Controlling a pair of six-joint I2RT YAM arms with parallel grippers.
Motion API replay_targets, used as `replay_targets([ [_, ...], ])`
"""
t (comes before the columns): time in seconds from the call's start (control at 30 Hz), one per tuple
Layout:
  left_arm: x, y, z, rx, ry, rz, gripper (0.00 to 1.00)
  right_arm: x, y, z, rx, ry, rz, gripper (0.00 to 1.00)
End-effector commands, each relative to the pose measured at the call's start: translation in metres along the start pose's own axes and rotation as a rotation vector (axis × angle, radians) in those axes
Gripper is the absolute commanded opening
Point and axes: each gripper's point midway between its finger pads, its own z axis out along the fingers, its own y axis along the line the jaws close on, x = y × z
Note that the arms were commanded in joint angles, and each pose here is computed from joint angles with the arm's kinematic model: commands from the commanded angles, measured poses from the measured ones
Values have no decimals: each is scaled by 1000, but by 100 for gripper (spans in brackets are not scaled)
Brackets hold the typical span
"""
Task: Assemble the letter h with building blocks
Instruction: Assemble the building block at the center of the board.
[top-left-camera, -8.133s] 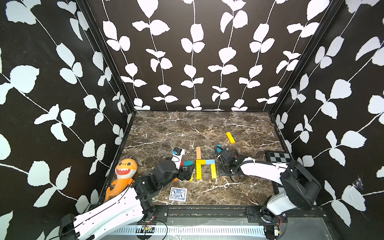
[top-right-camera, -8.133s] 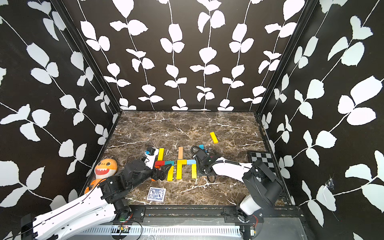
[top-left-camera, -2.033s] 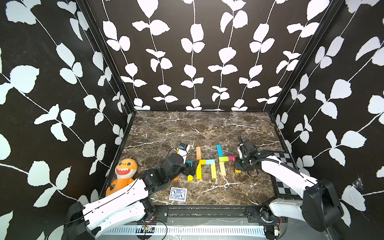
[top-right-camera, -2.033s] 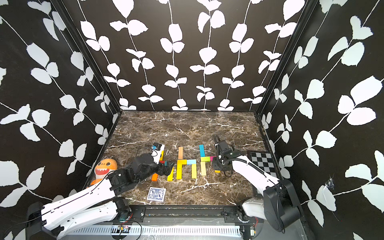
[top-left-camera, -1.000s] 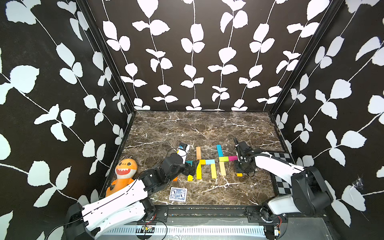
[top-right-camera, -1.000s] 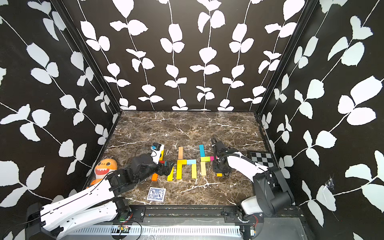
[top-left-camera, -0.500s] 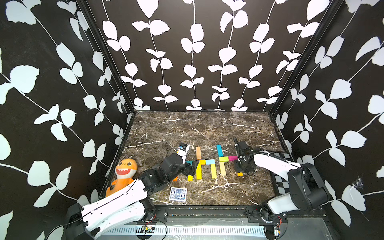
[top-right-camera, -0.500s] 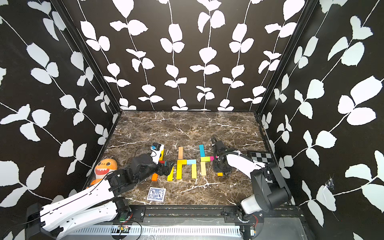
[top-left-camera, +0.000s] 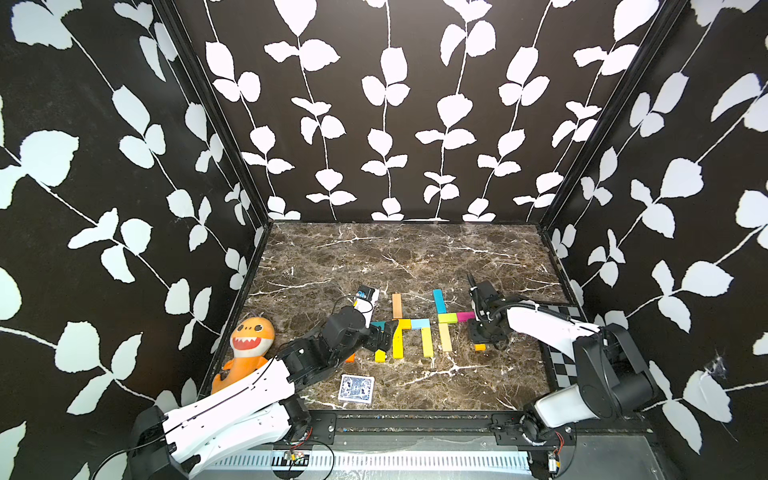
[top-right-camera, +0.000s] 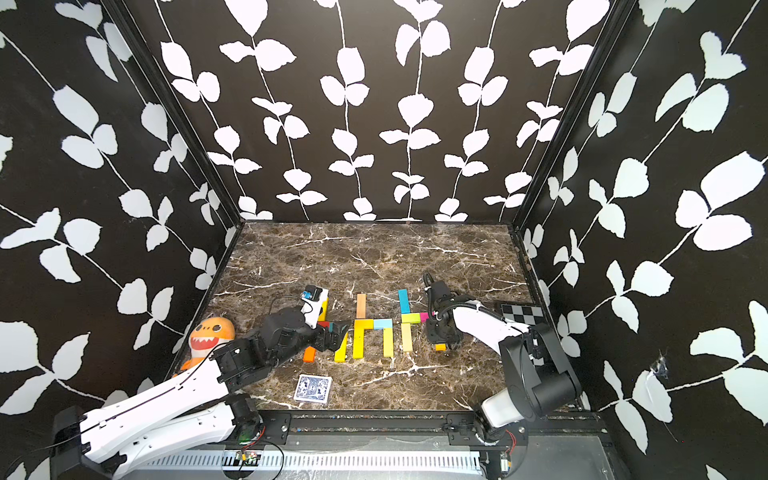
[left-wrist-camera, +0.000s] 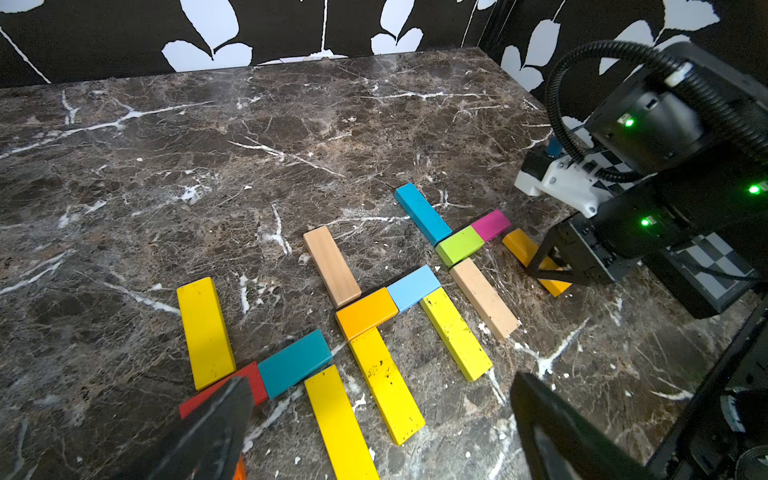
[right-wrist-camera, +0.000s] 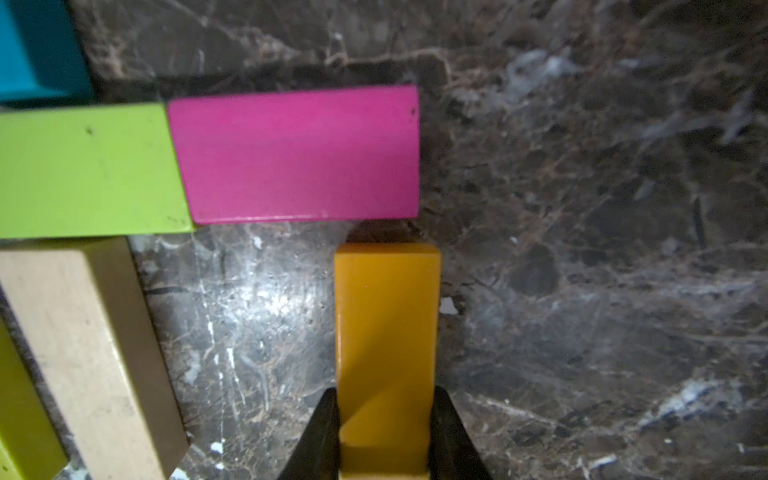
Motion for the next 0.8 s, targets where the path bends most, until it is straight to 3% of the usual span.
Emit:
replay_targets([
  [0.0, -1, 1, 1, 0, -8, 0, 99, -2, 0, 1, 1, 9, -14, 6],
  [0.6, 0, 0, 5, -2, 0, -2, 99, 0, 3, 4, -22, 9, -14, 7],
  [0.77, 0, -1, 7, 2, 4, -2, 99, 0, 2, 3, -15, 7, -10, 22],
])
